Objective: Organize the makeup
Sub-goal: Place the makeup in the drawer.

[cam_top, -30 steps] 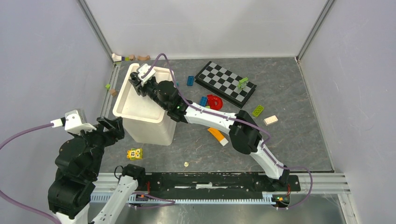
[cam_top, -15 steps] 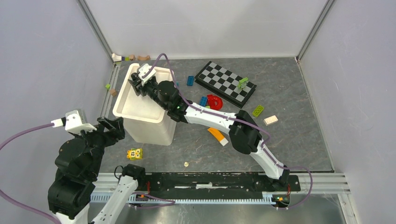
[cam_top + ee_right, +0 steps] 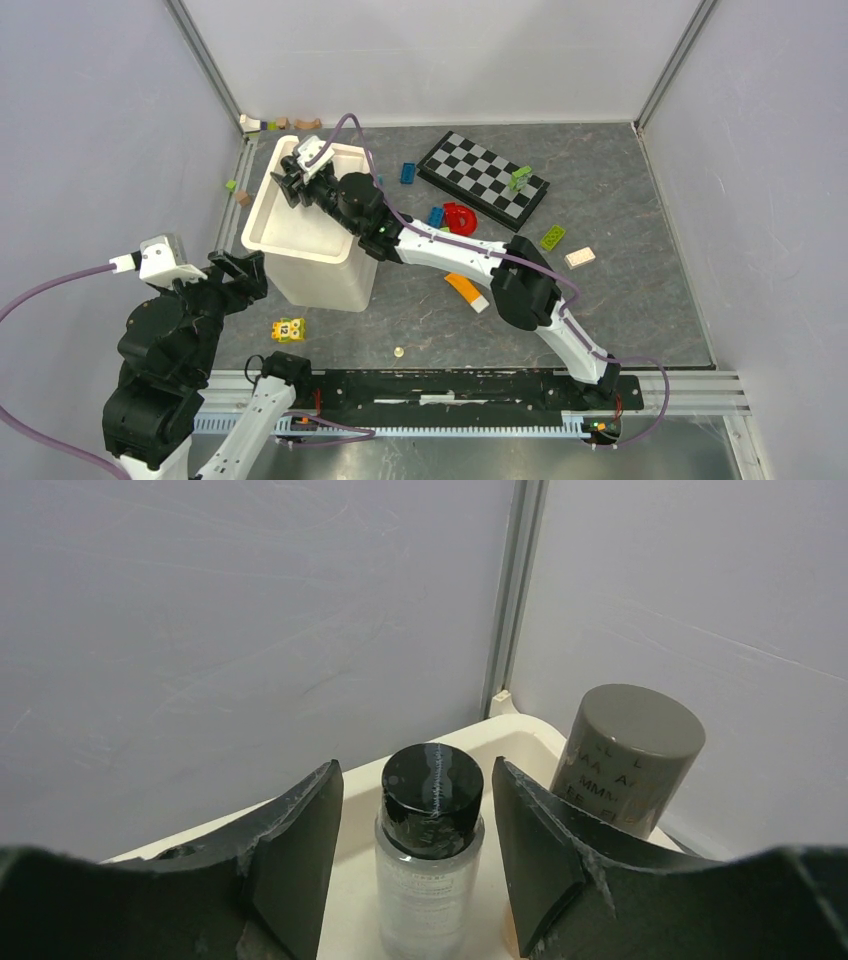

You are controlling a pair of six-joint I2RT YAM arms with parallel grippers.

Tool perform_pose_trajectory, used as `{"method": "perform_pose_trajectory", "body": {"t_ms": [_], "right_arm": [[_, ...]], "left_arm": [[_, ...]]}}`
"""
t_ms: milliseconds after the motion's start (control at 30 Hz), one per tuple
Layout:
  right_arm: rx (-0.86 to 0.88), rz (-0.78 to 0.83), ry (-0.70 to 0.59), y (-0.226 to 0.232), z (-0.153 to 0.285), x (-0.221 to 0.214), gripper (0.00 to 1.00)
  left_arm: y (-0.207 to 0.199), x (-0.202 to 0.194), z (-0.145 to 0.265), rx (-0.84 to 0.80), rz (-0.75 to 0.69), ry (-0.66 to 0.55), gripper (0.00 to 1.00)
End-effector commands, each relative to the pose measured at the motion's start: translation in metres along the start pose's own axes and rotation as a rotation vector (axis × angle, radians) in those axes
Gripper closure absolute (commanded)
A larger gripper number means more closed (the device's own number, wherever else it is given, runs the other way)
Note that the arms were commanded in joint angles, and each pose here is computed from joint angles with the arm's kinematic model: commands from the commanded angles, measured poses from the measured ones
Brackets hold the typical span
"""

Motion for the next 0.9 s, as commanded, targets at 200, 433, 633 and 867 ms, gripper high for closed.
{"method": "perform_pose_trajectory", "body": {"t_ms": [200, 433, 633, 867], "right_arm": [[0.053, -0.027, -0.167, 0.014, 0.006, 0.105, 0.37], [0.125, -0.007, -0.191, 0.034, 0.026, 0.147, 0.36], [0.217, 0.021, -0.053, 0.05, 0.079, 0.135, 0.34], [0.046, 0.12, 0.208, 0.001, 0.174, 0.095, 0.32]], "left_arm": [[-0.002, 0.002, -0.001, 0.001, 0.043, -0.014, 0.2], [-0.002, -0.003, -0.004, 0.004, 0.039, -0.005, 0.2], [-0.003, -0.009, -0.008, 0.008, 0.035, 0.008, 0.2], [-0.006, -0.023, -0.017, 0.005, 0.035, 0.033, 0.2]]}}
Point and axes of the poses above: each gripper's point midway between its finger pads, its own z axis back along the fingers, its own y axis along the line the jaws close on, x = y × z, the point moved 2 cm from there along z, back along the fingers, and after that the axes turned 14 degrees about -z, right-handed, at the moved point
